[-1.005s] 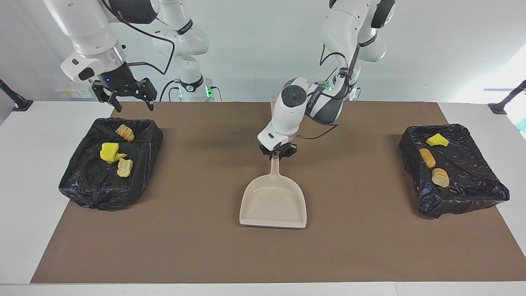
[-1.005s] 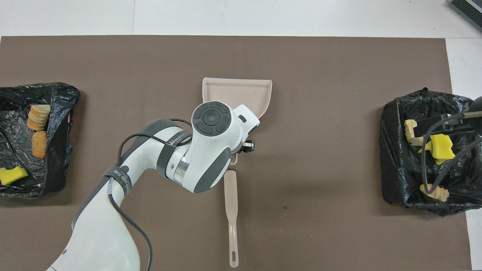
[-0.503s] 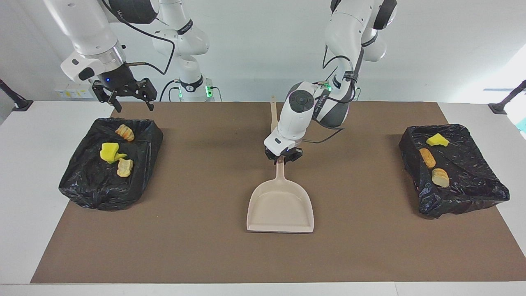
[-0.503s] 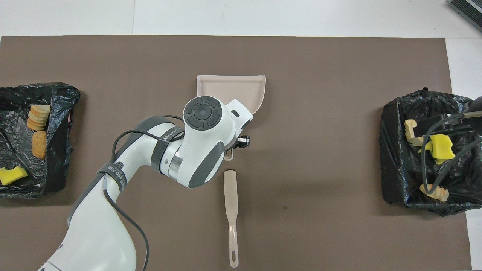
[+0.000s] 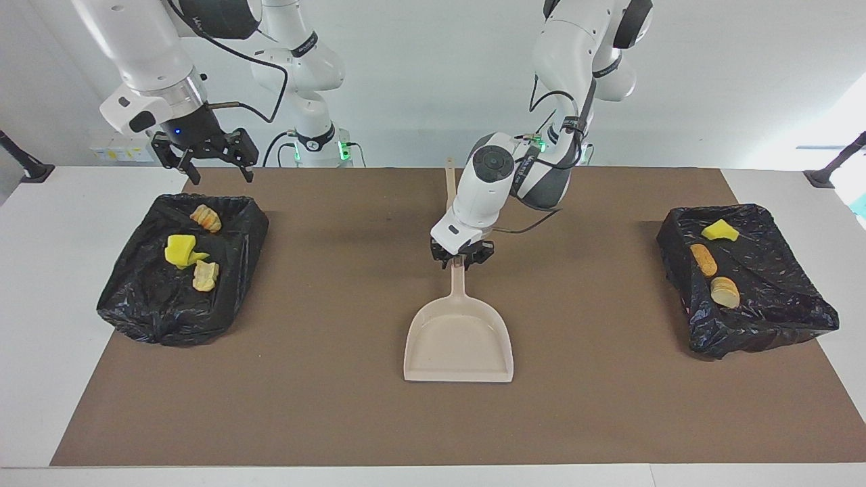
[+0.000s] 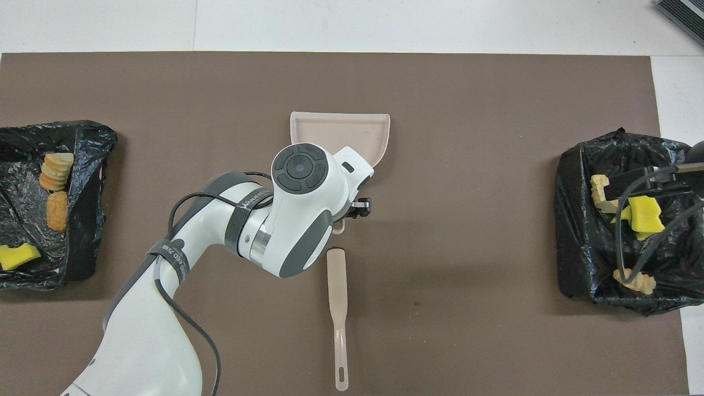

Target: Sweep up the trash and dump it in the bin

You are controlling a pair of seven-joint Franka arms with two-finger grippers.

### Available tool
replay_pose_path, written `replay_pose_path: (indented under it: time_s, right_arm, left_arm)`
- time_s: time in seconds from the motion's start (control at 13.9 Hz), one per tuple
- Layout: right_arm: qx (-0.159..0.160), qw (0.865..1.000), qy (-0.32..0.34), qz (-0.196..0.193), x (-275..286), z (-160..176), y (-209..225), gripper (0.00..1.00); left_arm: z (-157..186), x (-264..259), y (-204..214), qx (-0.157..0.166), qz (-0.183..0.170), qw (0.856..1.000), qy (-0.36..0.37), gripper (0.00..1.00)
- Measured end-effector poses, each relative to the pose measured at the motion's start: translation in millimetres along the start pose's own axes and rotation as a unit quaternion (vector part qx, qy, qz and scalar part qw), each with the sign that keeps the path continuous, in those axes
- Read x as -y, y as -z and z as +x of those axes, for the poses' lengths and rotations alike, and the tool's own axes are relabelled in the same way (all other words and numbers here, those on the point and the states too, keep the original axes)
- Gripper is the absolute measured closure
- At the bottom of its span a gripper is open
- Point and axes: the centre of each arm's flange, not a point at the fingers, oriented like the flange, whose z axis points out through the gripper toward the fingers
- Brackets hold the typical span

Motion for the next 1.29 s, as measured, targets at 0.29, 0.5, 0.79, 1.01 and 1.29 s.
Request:
replay_pose_path:
  time_s: [0.29,0.5,0.79,1.01,1.29]
  right_arm:
    - [0.0,1.0,0.0,0.0,0,0,0,0.0]
    - [0.0,1.0,0.0,0.0,0,0,0,0.0]
    - [0.0,1.0,0.0,0.0,0,0,0,0.0]
    - [0.0,1.0,0.0,0.0,0,0,0,0.0]
    - [0.0,1.0,0.0,0.0,0,0,0,0.0]
  left_arm:
    - [8,35,49,0.009,0.012,0.999,0.03,0.0]
    - [13,85,105,0.013,0.017,0.997,0.068,0.0]
    - [6,166,178,0.025,0.022,0.992,0.126,0.0]
    - [-4,211,210,0.034,0.025,0.986,0.161,0.0]
    - [-2,283,230,0.034,0.02,0.981,0.191,0.0]
